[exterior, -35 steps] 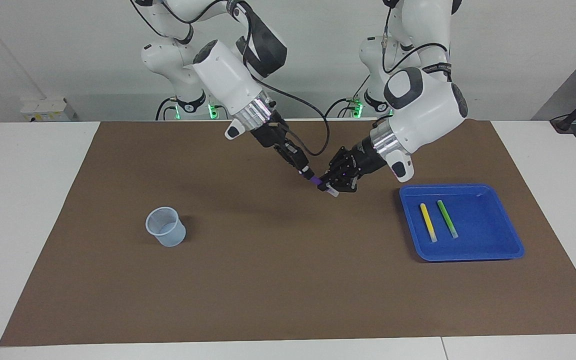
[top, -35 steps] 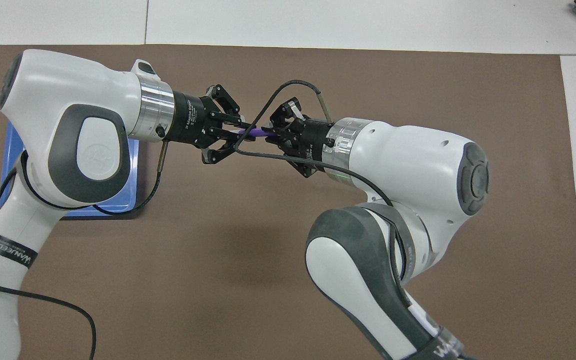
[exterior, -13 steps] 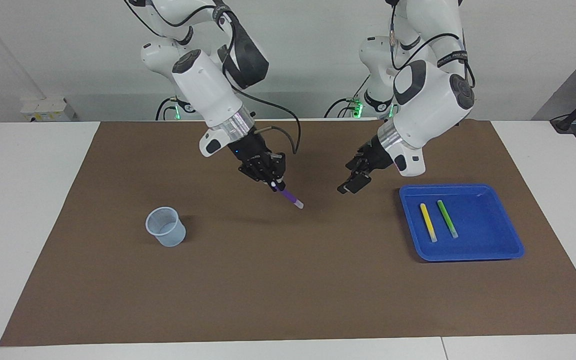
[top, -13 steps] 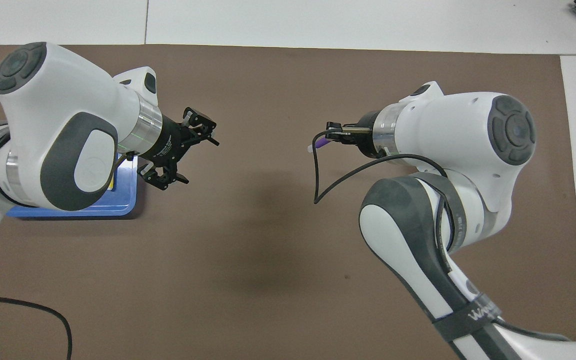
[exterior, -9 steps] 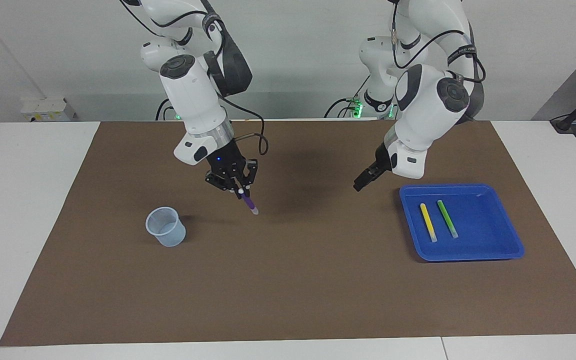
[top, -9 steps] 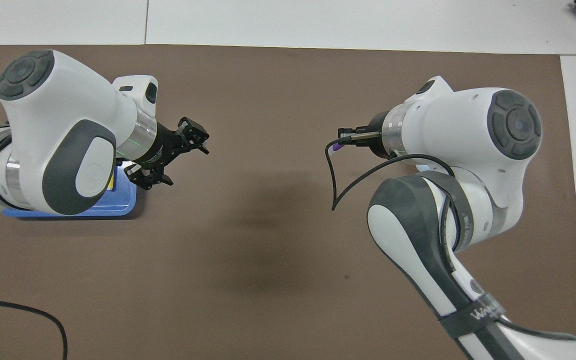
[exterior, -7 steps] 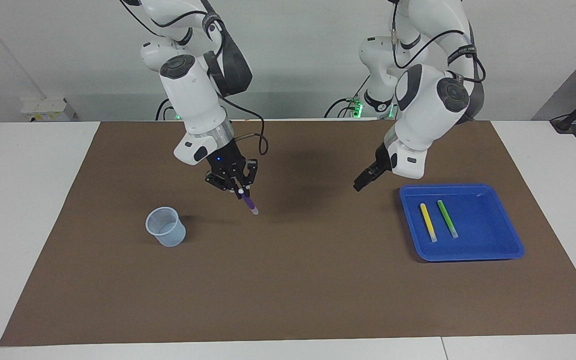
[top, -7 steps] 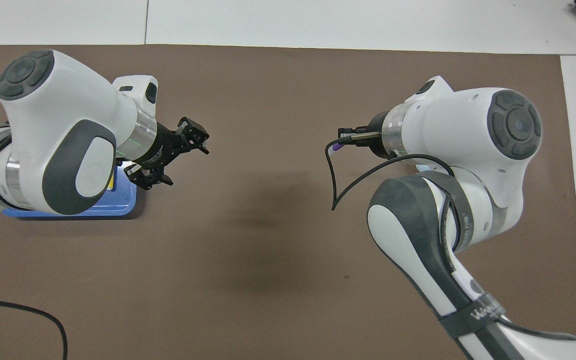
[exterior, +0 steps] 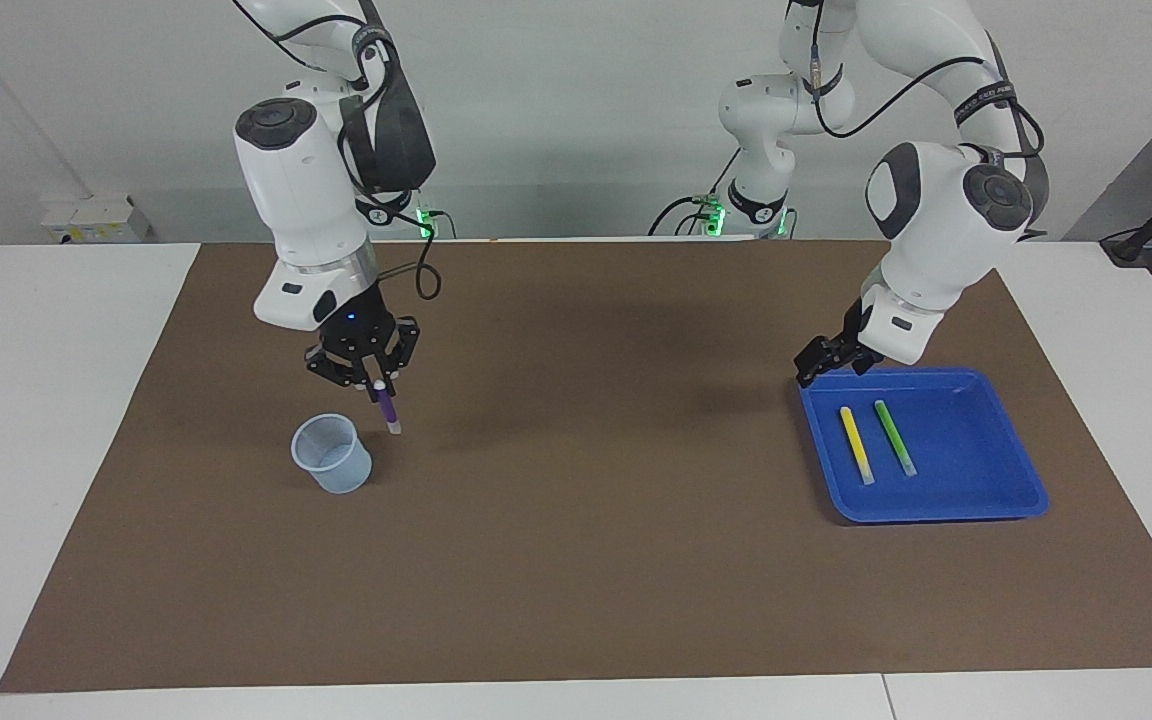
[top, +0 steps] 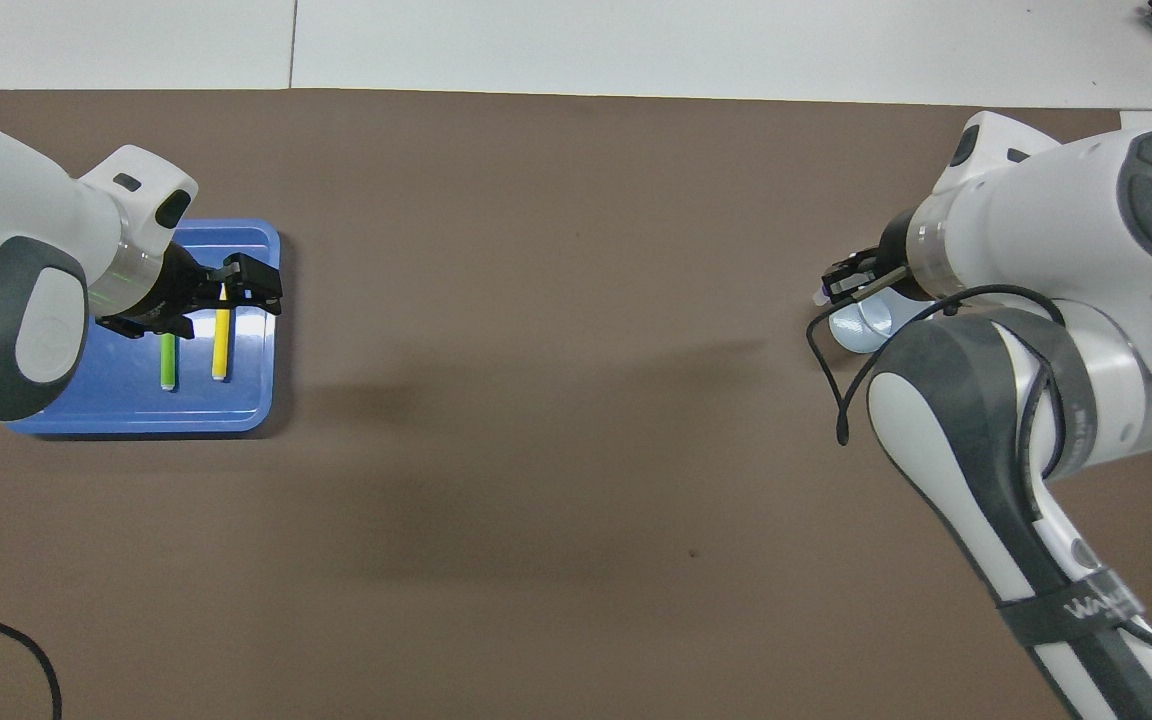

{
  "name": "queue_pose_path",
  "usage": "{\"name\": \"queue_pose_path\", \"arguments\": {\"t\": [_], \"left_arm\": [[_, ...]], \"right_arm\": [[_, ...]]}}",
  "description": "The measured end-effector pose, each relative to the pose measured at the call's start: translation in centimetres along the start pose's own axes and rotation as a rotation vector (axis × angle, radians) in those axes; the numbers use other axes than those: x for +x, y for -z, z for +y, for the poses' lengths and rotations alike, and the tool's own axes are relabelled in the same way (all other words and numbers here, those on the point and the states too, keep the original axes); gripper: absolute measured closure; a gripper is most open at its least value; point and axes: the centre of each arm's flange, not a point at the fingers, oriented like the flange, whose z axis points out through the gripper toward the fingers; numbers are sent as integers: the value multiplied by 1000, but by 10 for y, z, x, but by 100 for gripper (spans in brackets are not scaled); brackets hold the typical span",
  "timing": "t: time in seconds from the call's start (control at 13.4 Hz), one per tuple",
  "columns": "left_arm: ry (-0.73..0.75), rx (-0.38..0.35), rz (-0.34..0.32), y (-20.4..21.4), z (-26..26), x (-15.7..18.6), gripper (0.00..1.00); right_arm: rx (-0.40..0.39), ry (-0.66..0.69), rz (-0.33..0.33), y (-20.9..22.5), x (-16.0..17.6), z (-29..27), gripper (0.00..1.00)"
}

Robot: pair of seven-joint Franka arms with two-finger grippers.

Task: Transfer and insert pens with both arms
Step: 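Lower the purple pen into the white cup with the right gripper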

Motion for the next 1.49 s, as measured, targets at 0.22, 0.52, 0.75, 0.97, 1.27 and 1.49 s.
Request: {"name": "queue_pose_path", "arguments": {"t": [0.22,0.52,0.75,0.97,1.27,1.49], "left_arm": [[-21,57,-7,-12,-26,11,0],[-29,48,0,-31,-52,35,0],[-39,32,11,-50,-61,69,0],[-26,26,12,-71,-90,94,0],[-36,18,42,-88,-143,110,2],[-46,16,39,-95,-143,109,4]], "right_arm": [[-23,39,-8,2,-10,33,81],[-37,49,-5,-11,-16,55,81],[-35,37,-13,-40,-23,62,81],[-40,16,-9,-62,-36,72,81],[-27,-27,-14,-81,-46,71,81],[-19,-36,-10,-81,-46,69,69]]}}
